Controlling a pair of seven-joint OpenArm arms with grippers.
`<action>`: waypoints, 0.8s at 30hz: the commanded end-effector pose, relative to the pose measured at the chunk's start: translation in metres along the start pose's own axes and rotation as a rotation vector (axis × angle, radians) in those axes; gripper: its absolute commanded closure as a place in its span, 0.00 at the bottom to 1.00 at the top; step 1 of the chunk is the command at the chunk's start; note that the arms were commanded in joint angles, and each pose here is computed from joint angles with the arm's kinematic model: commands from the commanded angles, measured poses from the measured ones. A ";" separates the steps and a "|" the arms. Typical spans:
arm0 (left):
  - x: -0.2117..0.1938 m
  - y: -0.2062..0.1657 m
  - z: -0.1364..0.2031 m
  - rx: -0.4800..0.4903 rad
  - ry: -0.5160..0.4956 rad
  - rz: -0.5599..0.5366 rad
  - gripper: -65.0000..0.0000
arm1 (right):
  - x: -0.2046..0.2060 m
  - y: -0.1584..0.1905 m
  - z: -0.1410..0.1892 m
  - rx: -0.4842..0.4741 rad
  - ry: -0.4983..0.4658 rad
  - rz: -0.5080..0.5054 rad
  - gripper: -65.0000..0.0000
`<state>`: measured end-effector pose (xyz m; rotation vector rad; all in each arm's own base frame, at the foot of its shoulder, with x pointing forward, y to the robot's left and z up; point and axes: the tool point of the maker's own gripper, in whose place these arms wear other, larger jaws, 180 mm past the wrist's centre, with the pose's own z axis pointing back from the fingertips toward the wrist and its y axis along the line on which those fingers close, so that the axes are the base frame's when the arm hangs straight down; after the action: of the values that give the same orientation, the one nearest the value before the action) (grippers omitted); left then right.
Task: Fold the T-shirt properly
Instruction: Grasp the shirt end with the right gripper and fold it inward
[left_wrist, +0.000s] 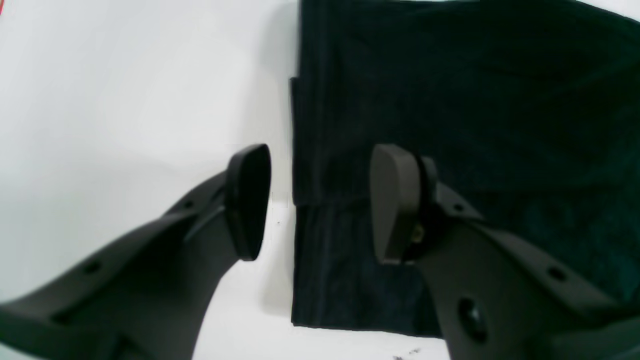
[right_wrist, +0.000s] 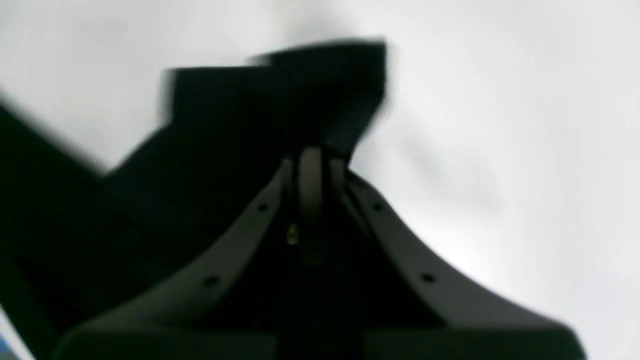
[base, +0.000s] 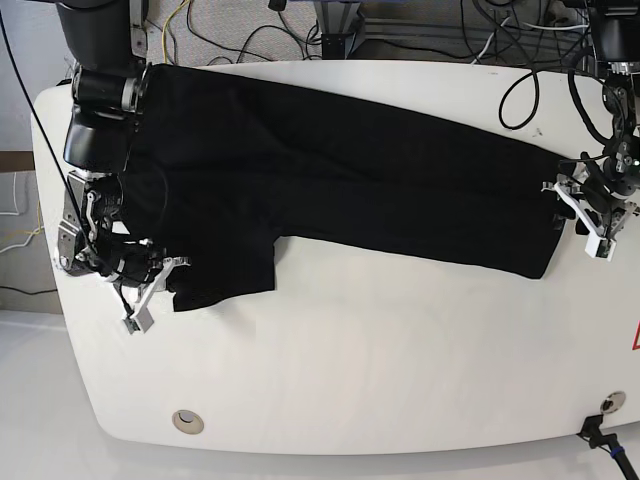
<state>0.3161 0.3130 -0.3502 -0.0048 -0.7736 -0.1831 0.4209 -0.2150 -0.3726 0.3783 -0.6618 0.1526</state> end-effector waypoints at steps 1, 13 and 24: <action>0.015 0.009 0.006 0.021 -0.038 -0.017 0.53 | 0.018 0.010 0.021 -0.004 -0.058 0.077 1.00; 0.008 0.008 0.005 0.013 -0.023 -0.016 0.52 | -0.059 0.073 0.054 0.100 -0.010 0.250 1.00; 0.003 0.004 0.003 0.002 -0.011 -0.009 0.54 | -0.111 0.099 0.069 0.129 0.044 0.325 1.00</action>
<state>0.3088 0.3114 -0.3595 -0.0118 -0.7460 -0.1848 0.2602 -0.1531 -0.3793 0.3872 -0.6084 0.5040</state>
